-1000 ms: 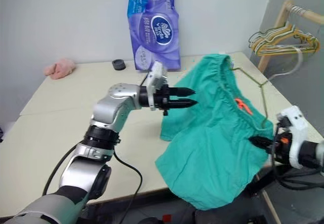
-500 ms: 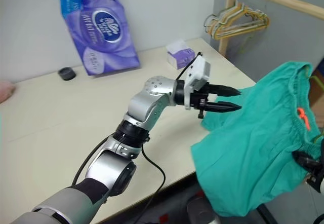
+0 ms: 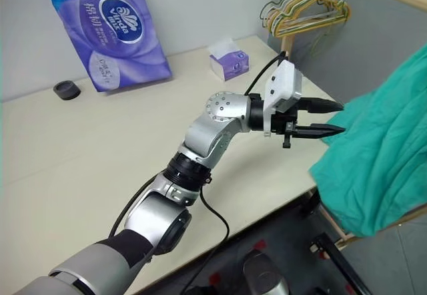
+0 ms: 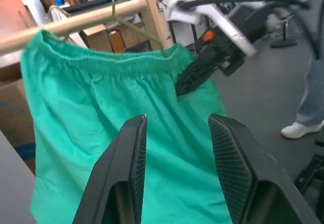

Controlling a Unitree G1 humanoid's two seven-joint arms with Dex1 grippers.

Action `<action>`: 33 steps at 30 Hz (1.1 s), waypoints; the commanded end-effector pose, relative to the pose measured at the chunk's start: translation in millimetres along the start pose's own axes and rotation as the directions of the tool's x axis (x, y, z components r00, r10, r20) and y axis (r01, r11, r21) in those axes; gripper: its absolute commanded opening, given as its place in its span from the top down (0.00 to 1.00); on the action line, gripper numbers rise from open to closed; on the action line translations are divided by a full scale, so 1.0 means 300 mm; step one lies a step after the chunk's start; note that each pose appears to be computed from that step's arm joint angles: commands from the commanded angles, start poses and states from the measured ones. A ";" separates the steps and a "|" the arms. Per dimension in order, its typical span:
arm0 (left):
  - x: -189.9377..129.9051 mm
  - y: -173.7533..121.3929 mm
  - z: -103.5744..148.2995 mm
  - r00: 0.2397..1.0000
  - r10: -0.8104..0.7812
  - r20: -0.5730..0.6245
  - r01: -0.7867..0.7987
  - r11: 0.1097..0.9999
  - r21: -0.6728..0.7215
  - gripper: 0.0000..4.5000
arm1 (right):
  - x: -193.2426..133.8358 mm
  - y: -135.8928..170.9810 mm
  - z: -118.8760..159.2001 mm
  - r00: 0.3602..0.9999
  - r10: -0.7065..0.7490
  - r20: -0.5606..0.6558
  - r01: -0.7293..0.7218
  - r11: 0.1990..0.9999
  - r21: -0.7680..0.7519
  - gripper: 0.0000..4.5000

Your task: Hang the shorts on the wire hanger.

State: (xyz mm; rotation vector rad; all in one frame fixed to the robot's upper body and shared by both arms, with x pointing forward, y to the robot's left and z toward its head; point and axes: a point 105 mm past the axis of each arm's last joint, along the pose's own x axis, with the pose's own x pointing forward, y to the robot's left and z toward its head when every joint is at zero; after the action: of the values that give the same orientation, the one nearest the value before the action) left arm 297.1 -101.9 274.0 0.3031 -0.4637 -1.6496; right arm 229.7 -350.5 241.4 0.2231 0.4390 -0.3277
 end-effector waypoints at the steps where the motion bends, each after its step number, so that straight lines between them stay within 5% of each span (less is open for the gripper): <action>1: 0.035 0.006 0.046 1.000 -0.001 0.023 0.000 0.998 0.070 0.55 | 0.039 -0.076 0.082 0.998 -0.055 -0.021 0.055 0.998 0.030 1.00; 8: 0.051 0.005 0.063 0.999 0.009 0.037 -0.012 0.996 0.084 0.55 | 0.100 -0.177 0.128 0.991 -0.109 -0.079 0.108 0.994 -0.013 1.00; 19: 0.124 -0.018 0.095 0.997 -0.051 0.066 0.046 0.996 0.072 0.55 | 0.151 -0.203 0.037 0.972 -0.073 -0.223 0.068 0.997 -0.029 1.00; 33: 0.230 -0.001 0.130 0.991 -0.098 0.092 0.090 0.992 0.087 0.55 | 0.129 -0.182 0.074 0.986 -0.079 -0.148 0.070 0.996 -0.063 1.00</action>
State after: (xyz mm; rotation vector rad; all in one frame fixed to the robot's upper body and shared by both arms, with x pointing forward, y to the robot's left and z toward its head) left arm 299.4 -144.8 292.1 0.3415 -0.4898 -1.6716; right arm 250.4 -420.9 215.1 0.2061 0.6781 -0.3907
